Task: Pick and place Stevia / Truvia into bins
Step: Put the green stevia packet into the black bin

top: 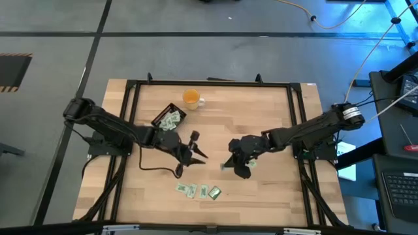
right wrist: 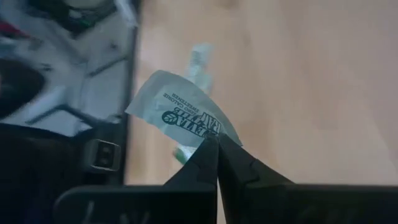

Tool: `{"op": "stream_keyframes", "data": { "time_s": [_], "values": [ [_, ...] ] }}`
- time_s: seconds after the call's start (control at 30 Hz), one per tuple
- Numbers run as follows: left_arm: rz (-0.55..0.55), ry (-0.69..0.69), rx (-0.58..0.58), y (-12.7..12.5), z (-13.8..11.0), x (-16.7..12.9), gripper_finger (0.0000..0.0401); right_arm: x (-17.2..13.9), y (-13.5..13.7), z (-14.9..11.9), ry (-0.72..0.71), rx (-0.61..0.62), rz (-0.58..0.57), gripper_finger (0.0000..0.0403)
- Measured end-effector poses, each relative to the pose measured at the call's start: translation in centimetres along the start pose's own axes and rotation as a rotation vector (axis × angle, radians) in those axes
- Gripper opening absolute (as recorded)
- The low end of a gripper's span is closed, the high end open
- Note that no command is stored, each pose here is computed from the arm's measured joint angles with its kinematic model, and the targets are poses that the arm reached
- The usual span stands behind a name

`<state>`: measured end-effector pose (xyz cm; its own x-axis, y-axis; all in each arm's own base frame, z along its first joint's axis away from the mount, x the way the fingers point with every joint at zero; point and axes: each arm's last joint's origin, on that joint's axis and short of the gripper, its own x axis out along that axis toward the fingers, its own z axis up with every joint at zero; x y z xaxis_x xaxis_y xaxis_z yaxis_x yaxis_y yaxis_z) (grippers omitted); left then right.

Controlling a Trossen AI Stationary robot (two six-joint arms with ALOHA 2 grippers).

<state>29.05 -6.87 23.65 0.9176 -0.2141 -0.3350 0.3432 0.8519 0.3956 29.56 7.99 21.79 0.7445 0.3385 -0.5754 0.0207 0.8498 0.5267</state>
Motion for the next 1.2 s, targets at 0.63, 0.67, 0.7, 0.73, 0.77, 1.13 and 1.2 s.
{"op": "stream_keyframes", "data": {
  "time_s": [0.63,0.67,0.7,0.73,0.77,1.13,1.2],
  "values": [
    [-0.001,-0.046,-0.04,-0.9,-0.8,3.0,0.0165,2.3,-1.6,1.5,-0.042,0.002,0.19,0.0002],
    [0.003,-0.048,-0.037,-0.9,-0.9,3.2,0.0165,2.3,-1.6,1.6,-0.043,0.0,0.192,0.0002],
    [0.007,-0.051,-0.031,-0.8,-1.0,3.3,0.0165,2.3,-1.6,1.6,-0.046,-0.001,0.194,0.0002],
    [0.008,-0.052,-0.027,-0.8,-1.1,3.4,0.0166,2.3,-1.6,1.6,-0.046,0.0,0.193,0.0002],
    [0.005,-0.059,-0.026,-0.8,-1.1,3.5,0.0166,2.2,-1.7,1.6,-0.047,0.001,0.193,0.0002],
    [-0.042,-0.136,-0.019,-0.9,-0.6,3.5,0.0155,2.1,-2.2,2.0,-0.062,0.01,0.181,0.0002],
    [-0.041,-0.134,-0.019,-0.9,-0.6,3.5,0.0153,2.1,-2.2,2.1,-0.064,0.009,0.183,0.0002]
  ]
}}
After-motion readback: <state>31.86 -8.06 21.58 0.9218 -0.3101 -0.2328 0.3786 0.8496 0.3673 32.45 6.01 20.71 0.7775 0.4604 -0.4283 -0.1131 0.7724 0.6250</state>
